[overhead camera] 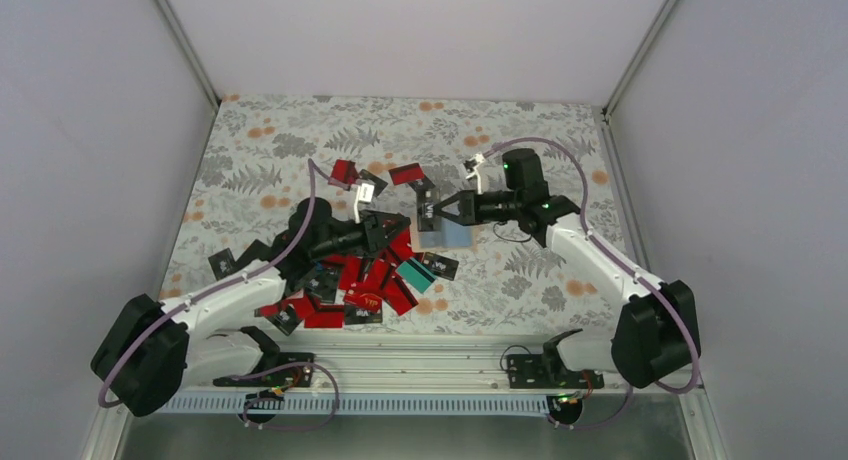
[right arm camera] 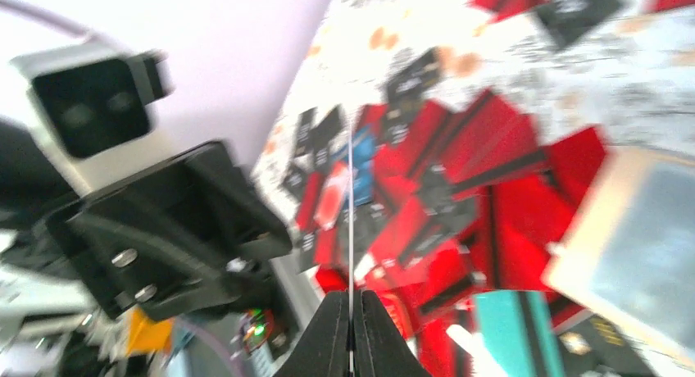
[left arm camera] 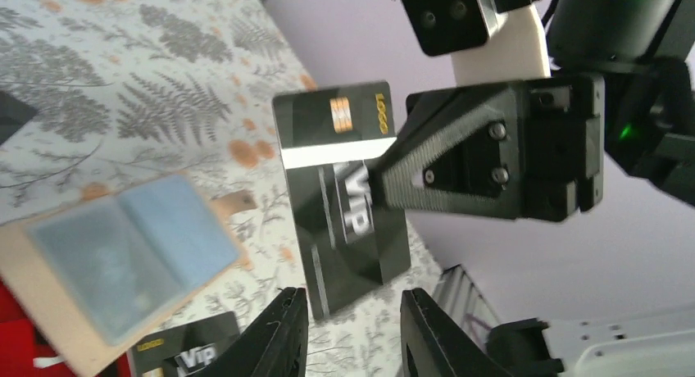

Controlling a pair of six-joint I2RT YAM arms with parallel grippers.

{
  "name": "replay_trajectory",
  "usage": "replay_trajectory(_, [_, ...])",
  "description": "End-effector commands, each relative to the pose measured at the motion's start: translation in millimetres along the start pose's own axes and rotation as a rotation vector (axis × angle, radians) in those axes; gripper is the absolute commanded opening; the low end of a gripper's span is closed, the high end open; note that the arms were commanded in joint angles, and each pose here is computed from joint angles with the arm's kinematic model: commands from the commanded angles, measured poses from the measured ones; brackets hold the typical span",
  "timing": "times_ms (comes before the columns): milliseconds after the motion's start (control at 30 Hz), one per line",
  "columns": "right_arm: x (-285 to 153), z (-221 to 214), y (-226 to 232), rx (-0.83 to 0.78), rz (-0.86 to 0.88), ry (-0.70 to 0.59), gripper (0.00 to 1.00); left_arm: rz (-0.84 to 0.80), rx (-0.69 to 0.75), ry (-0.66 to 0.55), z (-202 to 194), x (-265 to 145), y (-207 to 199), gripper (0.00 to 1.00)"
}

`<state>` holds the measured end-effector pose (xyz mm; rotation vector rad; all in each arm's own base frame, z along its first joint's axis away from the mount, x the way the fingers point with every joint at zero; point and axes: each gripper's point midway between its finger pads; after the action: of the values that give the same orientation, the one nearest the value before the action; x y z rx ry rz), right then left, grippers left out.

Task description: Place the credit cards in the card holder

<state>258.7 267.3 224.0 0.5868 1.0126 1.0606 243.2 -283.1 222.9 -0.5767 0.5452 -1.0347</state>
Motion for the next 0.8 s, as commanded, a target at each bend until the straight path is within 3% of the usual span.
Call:
replay_trajectory(0, [-15,7,-67,0.14,-0.225,-0.086,0.04,0.097,0.06,0.031,0,7,18,0.31])
replay_trajectory(233, [-31,6,-126,0.262,-0.344,-0.142,0.04,0.265,0.079,0.159,-23,31,59,0.35])
replay_trajectory(467, [-17,-3,-150,0.312,-0.331,-0.104,0.04,0.393,0.072,0.253,-40,53,95,0.29])
replay_trajectory(767, [-19,1,-188,0.347,-0.446,-0.131,0.04,0.463,0.05,0.341,-59,73,123,0.24])
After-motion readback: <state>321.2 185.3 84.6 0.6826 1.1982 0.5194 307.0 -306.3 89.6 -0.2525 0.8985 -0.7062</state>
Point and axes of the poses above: each gripper's point midway between its finger pads, its own x axis out along the fingers, its own y axis along the line the jaws close on, z = x × y, and after that the axes turned 5 degrees about x, right-handed
